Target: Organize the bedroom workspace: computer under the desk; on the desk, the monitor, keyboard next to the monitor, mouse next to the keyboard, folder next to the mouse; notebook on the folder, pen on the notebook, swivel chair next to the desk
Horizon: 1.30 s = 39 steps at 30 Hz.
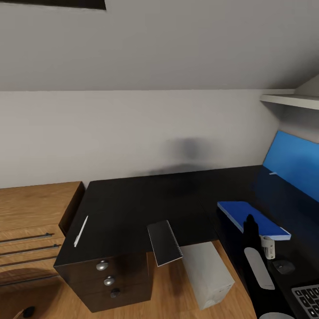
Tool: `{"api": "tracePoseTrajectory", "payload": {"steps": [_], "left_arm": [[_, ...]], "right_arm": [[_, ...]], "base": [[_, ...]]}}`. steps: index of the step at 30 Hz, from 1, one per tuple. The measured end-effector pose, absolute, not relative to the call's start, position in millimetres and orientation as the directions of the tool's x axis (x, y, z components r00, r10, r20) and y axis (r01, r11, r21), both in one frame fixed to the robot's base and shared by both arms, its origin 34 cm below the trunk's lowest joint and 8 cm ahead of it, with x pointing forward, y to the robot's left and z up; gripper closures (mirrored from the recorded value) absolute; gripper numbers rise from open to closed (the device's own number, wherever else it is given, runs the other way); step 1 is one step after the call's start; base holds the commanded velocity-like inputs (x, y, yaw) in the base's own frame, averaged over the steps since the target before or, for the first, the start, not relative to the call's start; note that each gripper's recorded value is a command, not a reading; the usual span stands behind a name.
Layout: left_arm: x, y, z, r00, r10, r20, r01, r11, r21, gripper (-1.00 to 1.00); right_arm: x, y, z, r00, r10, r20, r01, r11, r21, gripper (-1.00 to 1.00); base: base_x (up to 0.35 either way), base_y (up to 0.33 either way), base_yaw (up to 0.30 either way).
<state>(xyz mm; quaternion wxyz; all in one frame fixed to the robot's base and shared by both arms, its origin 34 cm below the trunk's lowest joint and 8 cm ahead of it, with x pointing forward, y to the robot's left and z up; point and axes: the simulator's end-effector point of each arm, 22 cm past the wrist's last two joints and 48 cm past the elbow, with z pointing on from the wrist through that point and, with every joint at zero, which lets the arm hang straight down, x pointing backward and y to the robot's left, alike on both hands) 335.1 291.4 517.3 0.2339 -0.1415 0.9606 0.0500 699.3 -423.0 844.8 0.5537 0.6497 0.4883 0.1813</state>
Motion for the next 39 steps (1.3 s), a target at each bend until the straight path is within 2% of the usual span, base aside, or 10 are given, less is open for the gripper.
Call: {"api": "tracePoseTrajectory", "payload": {"steps": [39], "left_arm": [[335.4,291.4,517.5,-0.850,-0.248,-0.465,-0.295,0.955,0.030,-1.00]], "right_arm": [[699.5,-422.7,845.0,0.456,0.836,-0.306,0.434,0.092,0.896,-1.00]], "base": [[-0.065,0.000,0.000]]}}
